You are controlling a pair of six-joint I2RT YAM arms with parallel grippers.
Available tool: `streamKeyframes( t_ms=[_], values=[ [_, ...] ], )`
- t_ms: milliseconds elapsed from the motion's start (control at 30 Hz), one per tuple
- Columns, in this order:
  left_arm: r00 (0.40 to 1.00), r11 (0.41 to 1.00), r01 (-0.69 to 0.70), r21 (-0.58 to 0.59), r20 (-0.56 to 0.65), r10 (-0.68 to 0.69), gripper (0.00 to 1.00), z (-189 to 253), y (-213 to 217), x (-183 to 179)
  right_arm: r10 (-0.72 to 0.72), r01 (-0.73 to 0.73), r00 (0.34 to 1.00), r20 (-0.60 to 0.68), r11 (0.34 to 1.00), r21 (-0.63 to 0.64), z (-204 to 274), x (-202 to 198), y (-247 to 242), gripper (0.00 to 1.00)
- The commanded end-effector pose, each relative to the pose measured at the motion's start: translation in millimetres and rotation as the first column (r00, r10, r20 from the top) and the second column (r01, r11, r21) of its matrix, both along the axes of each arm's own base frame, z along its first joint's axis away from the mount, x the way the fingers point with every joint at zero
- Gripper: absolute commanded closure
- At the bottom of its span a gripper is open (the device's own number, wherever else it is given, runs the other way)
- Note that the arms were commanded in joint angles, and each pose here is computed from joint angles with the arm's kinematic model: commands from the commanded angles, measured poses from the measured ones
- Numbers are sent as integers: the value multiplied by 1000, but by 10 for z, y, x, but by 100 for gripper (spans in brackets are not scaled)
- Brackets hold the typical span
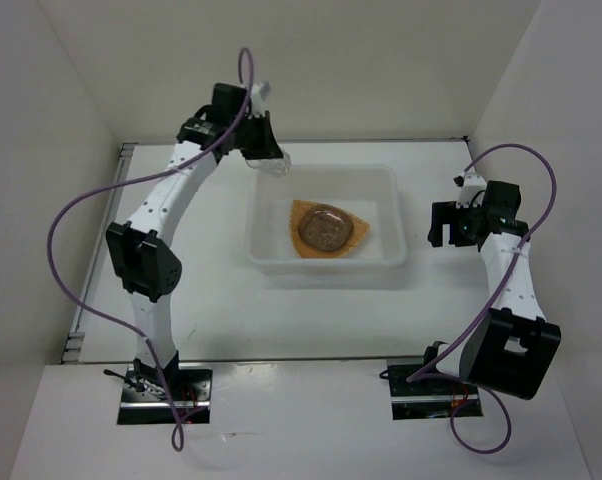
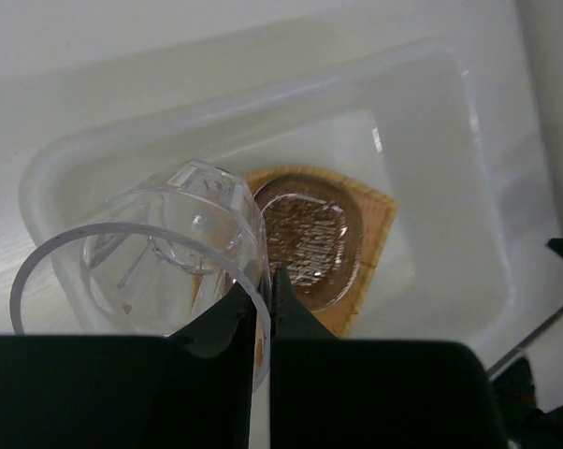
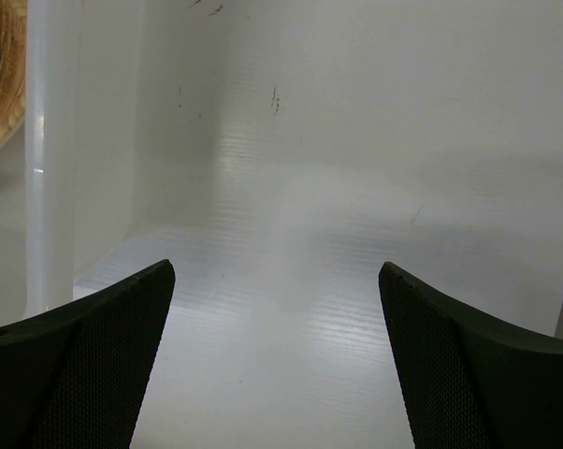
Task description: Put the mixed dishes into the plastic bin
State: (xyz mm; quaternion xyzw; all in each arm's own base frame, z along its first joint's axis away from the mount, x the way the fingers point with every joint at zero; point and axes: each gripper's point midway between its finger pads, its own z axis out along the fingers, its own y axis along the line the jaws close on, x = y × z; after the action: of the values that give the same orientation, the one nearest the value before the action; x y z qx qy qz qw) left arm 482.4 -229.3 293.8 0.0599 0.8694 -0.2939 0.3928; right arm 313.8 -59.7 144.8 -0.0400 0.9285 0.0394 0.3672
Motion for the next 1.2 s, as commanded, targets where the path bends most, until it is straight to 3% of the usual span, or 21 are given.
streamKeyframes(
  t_ms=[0,400,633,1033,1167],
  values=[
    [996,974,-55,222,-52,68,100,-452,67,3,14,-14,1000,8,1000,4,5,23,19,6],
    [978,905,6,426,-190,83,100,-1412,-225,-117,14,-14,1000,8,1000,4,5,23,19,6],
    [969,865,28,501,-225,98,100,-1752,-276,-195,14,-14,1000,17,1000,1,17,42,13,6],
    [952,819,50,572,-276,134,97,-2068,-211,-318,14,-14,1000,17,1000,1,17,42,13,6],
    [947,813,59,579,-289,137,90,-2143,-198,-338,14,-14,1000,17,1000,1,17,42,13,6]
  ],
)
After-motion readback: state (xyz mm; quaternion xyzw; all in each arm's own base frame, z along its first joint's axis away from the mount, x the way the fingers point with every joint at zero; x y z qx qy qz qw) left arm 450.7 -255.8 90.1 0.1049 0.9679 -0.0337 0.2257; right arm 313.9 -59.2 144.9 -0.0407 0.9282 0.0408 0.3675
